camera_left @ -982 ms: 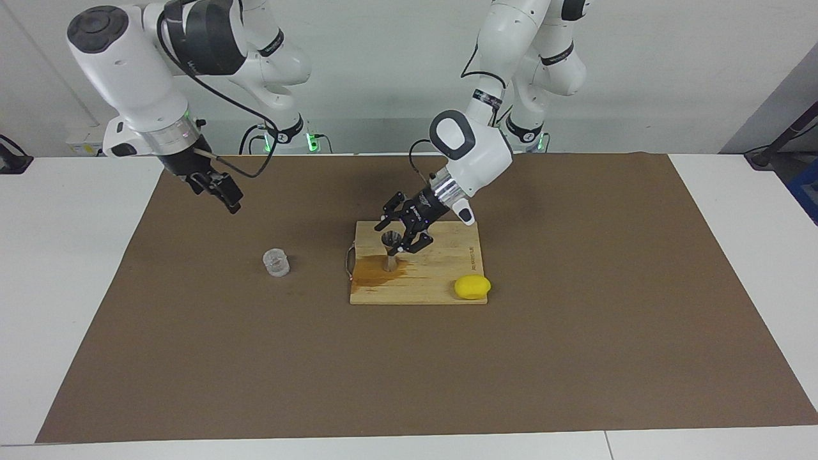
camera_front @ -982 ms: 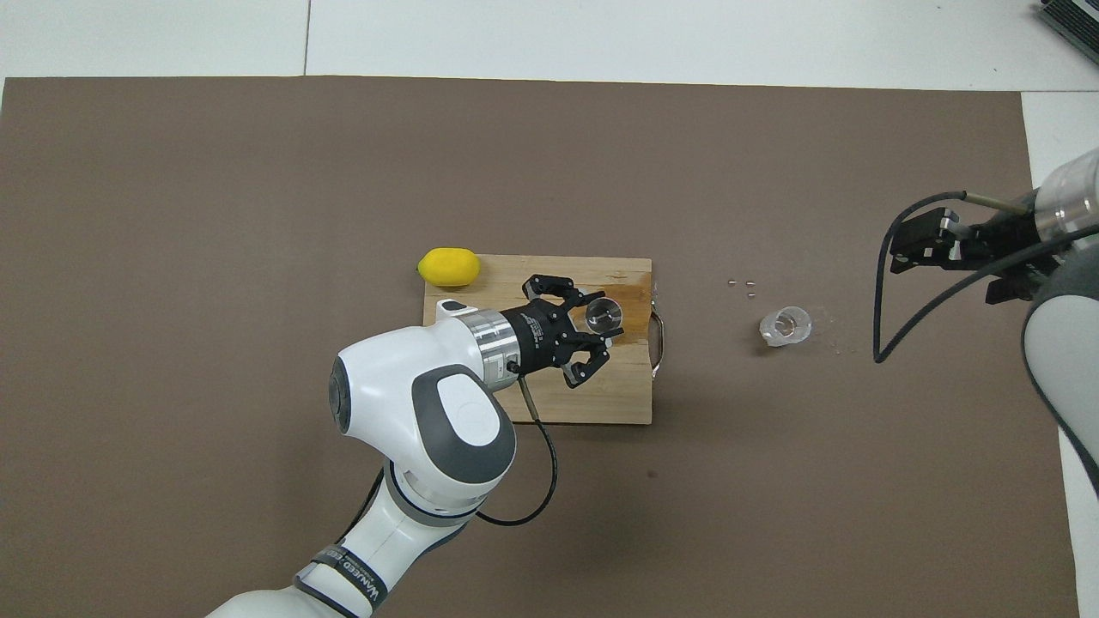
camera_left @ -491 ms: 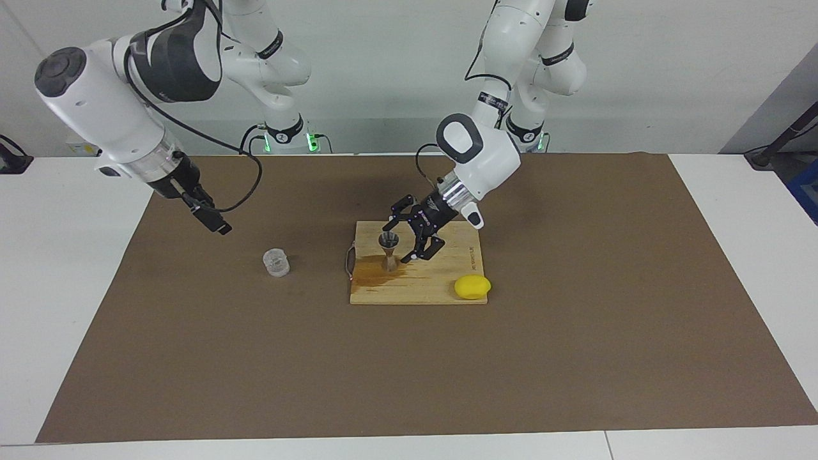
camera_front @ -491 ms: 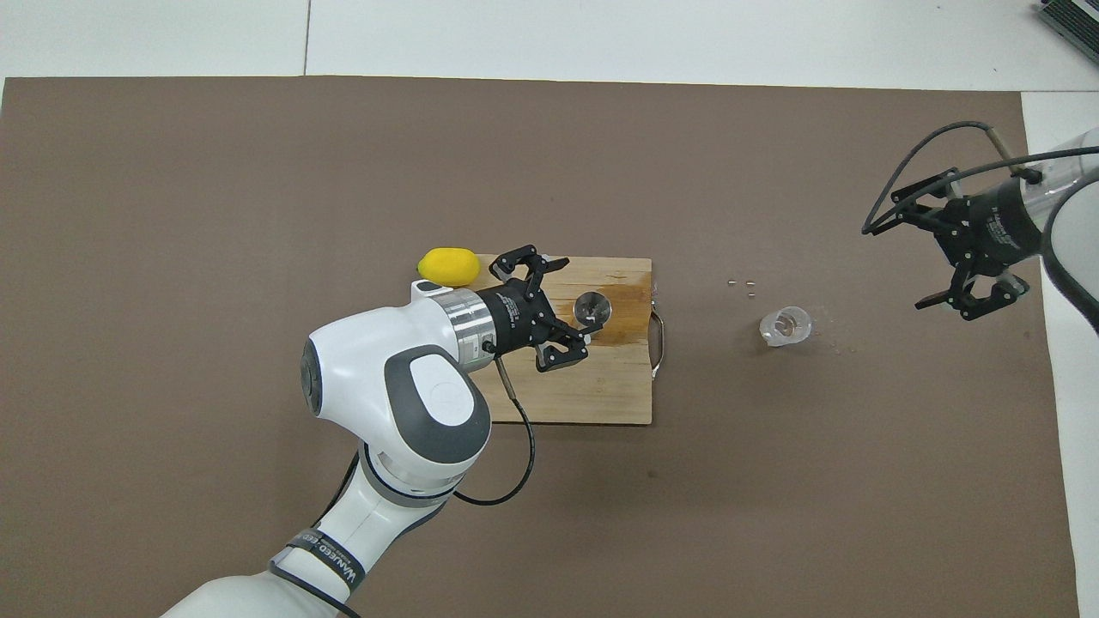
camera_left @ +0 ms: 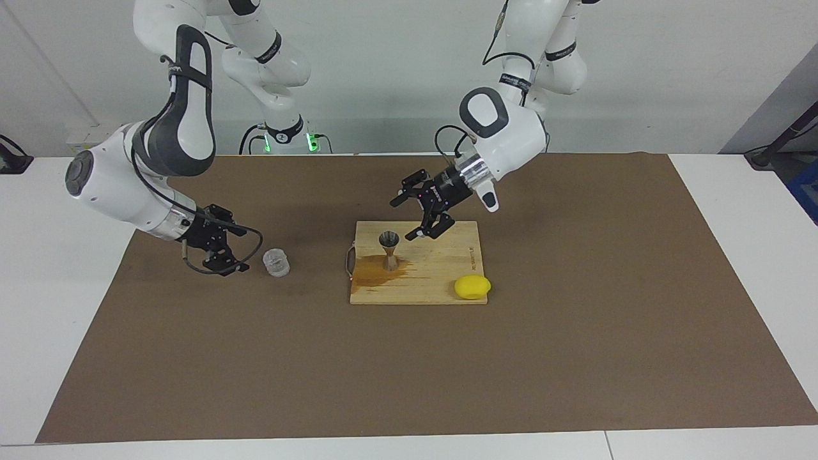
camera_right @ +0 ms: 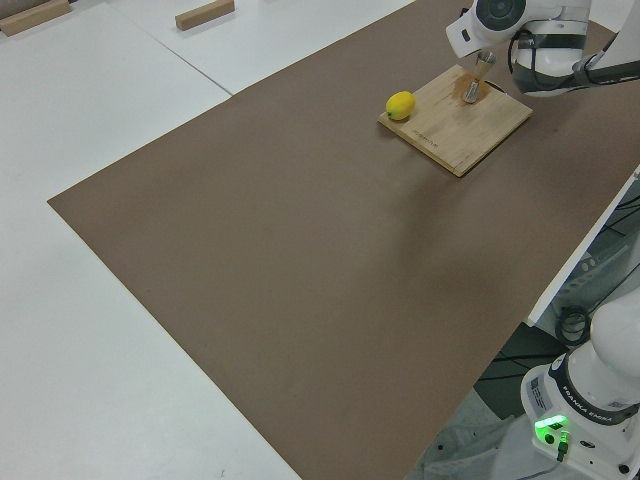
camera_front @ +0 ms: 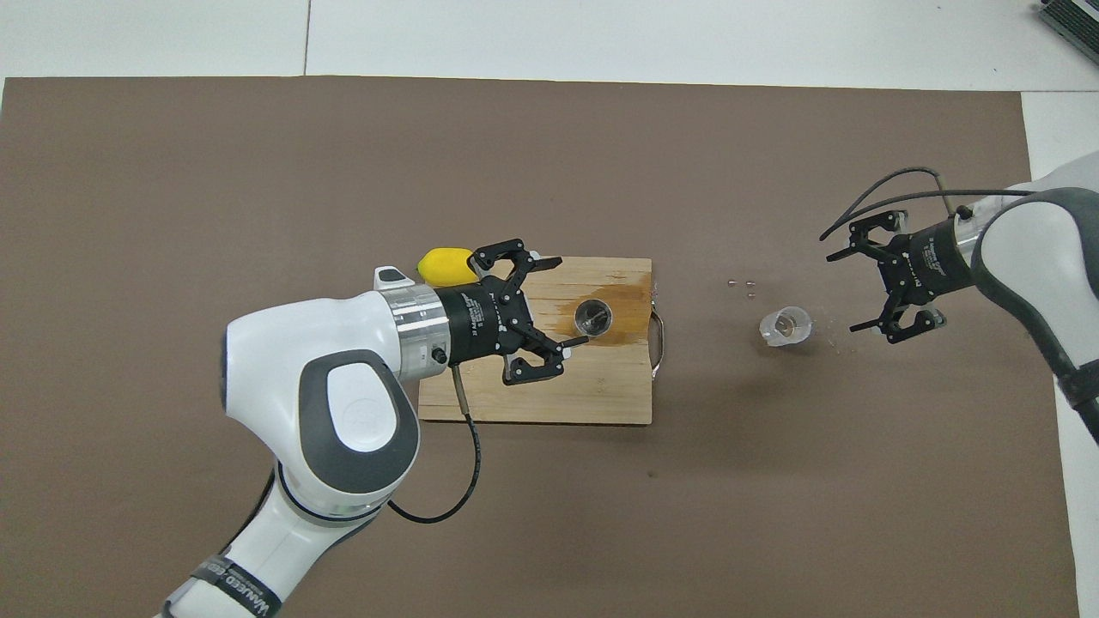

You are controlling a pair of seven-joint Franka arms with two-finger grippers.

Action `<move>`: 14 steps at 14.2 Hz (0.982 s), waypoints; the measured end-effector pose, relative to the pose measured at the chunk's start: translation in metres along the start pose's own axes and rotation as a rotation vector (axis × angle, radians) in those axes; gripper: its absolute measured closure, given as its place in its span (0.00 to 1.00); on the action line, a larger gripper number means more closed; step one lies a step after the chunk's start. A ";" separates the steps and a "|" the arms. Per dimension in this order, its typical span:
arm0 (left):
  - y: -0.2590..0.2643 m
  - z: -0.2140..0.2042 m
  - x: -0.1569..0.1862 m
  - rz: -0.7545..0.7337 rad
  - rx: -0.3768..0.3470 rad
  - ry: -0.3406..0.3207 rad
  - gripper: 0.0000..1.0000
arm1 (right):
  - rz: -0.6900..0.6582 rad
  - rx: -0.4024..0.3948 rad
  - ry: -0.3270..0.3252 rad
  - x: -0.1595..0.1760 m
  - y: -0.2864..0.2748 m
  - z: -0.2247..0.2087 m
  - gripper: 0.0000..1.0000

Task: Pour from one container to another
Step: 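Set the metal cup on the board while the right gripper reaches out, then withdraw the left gripper while the right gripper approaches the clear cup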

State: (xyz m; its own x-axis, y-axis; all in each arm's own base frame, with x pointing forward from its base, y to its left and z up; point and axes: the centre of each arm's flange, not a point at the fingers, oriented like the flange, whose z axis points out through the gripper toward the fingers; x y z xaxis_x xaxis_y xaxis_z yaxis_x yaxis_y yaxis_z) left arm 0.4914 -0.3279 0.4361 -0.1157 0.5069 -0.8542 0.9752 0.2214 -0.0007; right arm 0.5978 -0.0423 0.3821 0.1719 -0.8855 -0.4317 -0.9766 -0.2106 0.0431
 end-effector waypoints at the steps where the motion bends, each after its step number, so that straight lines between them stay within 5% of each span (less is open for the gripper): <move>1: 0.009 -0.016 -0.002 0.052 0.002 0.027 0.00 | 0.007 -0.002 0.001 0.003 0.002 0.009 0.00; 5: 0.055 -0.081 0.006 0.256 -0.065 0.215 0.00 | 0.000 0.014 -0.036 0.017 0.015 0.042 0.00; 11: 0.129 -0.186 0.021 0.610 -0.234 0.639 0.00 | -0.011 0.042 -0.126 0.054 0.018 0.086 0.00; 14: 0.146 -0.221 0.026 0.743 -0.247 0.806 0.00 | -0.013 0.029 -0.134 0.054 0.019 0.095 0.00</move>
State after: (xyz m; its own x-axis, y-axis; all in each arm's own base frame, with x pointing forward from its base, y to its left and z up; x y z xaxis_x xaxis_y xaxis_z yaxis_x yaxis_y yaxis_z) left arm 0.5889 -0.0985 0.5287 0.3032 0.9528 -0.0136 0.7992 -0.2465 0.5482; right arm 0.5768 -0.0550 0.2743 0.1678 -0.8190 -0.5488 -0.9781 -0.2080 0.0115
